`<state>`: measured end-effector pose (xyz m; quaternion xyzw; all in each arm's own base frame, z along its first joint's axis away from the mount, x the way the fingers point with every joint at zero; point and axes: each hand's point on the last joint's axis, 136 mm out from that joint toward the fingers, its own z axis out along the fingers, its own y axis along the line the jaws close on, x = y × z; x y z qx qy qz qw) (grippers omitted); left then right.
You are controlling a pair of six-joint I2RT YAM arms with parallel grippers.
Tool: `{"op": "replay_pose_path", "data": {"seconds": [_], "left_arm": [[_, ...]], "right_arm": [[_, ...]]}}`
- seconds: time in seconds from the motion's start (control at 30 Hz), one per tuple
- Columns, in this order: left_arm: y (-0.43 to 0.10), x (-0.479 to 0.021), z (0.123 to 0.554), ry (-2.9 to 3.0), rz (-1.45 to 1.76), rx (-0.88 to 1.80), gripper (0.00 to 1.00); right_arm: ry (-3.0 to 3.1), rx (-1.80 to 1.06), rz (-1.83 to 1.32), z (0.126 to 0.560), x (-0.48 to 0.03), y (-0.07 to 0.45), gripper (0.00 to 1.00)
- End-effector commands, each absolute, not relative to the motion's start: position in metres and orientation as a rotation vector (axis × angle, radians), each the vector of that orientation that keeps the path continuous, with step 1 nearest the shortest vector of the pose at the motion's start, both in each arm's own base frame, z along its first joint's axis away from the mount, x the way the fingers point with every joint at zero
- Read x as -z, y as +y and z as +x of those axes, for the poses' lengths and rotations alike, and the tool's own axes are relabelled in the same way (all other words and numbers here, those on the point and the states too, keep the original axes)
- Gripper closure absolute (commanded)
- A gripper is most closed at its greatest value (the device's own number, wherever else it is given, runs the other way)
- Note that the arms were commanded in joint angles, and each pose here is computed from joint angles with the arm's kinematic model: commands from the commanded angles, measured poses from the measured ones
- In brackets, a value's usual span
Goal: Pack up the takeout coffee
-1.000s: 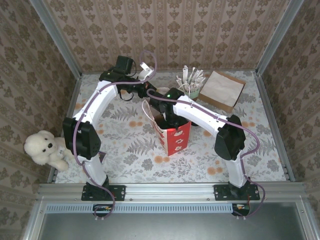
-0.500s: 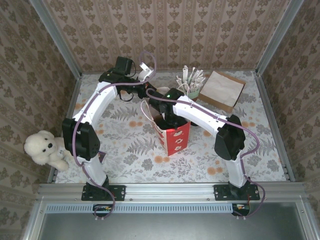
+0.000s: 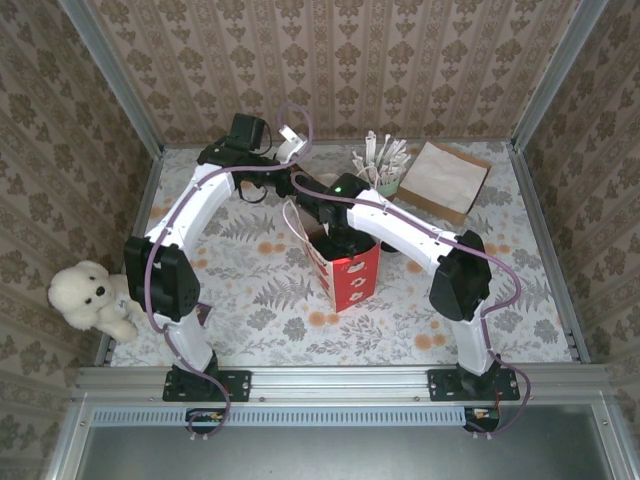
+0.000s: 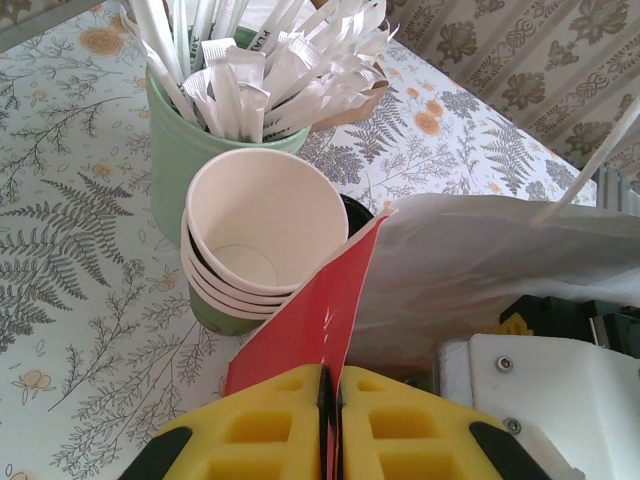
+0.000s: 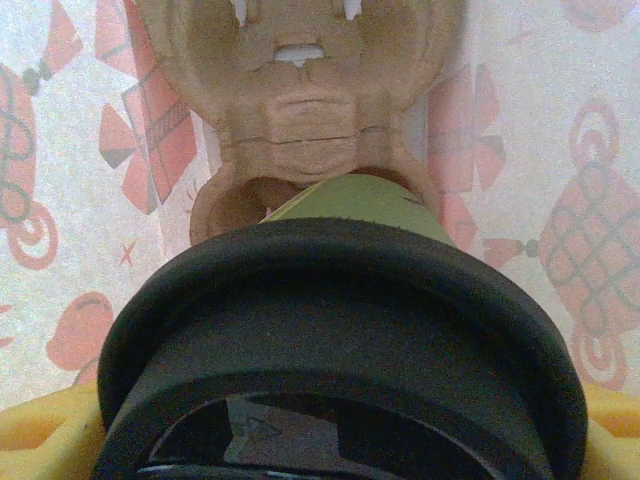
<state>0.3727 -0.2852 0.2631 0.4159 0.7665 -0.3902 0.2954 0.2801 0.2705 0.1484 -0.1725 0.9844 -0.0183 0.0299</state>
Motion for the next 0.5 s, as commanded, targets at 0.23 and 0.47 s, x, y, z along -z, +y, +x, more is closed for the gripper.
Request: {"op": "replay_pose_path", "data": {"seconds": [0.23, 0.47], "left_arm": [[-0.286, -0.283, 0.358, 1.974, 1.128, 1.072, 0.87], [-0.286, -0.284, 0.356, 1.965, 1.132, 1.071, 0.87]], "right_arm": [[3.037, 0.005, -0.532, 0.275, -0.156, 0.273, 0.45], [3.062, -0.024, -0.568, 0.271, -0.149, 0.278, 0.45]]}}
